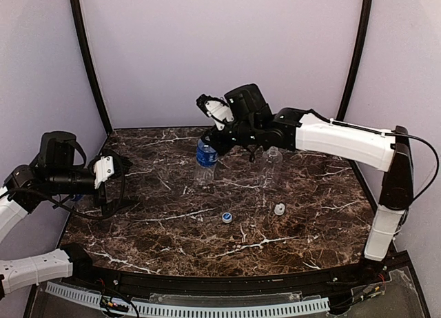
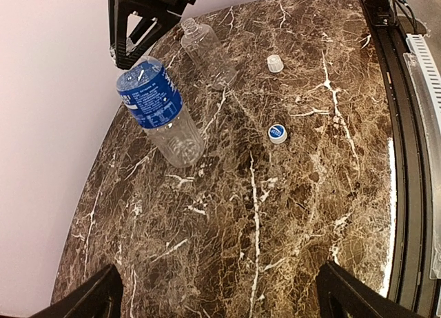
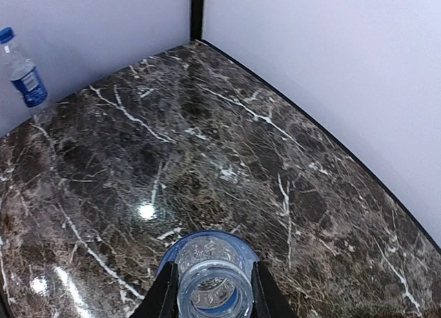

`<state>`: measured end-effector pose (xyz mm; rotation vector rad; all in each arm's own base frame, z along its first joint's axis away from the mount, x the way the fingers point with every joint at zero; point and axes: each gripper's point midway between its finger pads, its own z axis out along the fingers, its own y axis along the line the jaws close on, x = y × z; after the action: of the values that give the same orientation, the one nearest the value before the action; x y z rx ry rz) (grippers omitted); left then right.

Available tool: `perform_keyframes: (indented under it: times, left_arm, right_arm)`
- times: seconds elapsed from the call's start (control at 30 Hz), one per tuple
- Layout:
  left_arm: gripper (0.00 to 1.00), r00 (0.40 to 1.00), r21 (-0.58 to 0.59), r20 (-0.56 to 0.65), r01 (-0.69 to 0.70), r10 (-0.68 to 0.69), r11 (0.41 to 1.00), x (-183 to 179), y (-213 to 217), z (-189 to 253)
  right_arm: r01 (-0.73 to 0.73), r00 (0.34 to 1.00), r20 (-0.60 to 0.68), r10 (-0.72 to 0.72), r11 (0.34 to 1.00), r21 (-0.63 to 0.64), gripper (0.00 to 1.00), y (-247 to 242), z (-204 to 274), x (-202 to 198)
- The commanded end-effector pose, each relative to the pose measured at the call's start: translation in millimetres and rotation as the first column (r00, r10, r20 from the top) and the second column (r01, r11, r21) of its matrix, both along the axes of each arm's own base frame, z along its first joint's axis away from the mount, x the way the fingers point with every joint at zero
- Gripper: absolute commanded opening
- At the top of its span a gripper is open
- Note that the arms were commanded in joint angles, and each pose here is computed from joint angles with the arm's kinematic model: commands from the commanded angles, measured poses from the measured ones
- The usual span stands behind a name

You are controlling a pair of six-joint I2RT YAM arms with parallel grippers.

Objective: Unscrew the bottle caps

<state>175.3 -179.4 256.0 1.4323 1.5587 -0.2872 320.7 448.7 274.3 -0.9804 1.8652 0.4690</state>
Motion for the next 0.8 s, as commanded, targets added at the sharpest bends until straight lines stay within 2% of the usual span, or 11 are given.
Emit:
perform_keyframes:
  times: [0.0, 0.17, 0.67, 0.77]
  left_arm:
    - [0.99, 0.999, 0.002, -0.048, 0.001, 0.0, 1.0, -6, 3, -10]
    - [0.99, 0.999, 0.0, -0.054, 0.0, 0.0, 1.0, -8, 5, -10]
    - [0.99, 0.999, -0.004, -0.05, 0.001, -0.002, 1.0, -4, 3, -12]
    - [0.99, 0.999, -0.003, -0.047, -0.004, 0.004, 1.0, -3, 3, -11]
  right_arm:
    - [0.177, 0.98, -0.078, -0.183, 0.981, -0.082, 0.0, -27, -28, 33]
    - [0.256, 0.956, -0.11, -0.27, 0.959, -0.124, 0.0, -41, -45, 56]
    - [0.249, 0.943, -0.173, -0.285, 0.947, -0.203, 0.01, -44, -75, 58]
    - [0.243, 0.943, -0.178, -0.28, 0.949, -0.201, 0.32, -42, -74, 59]
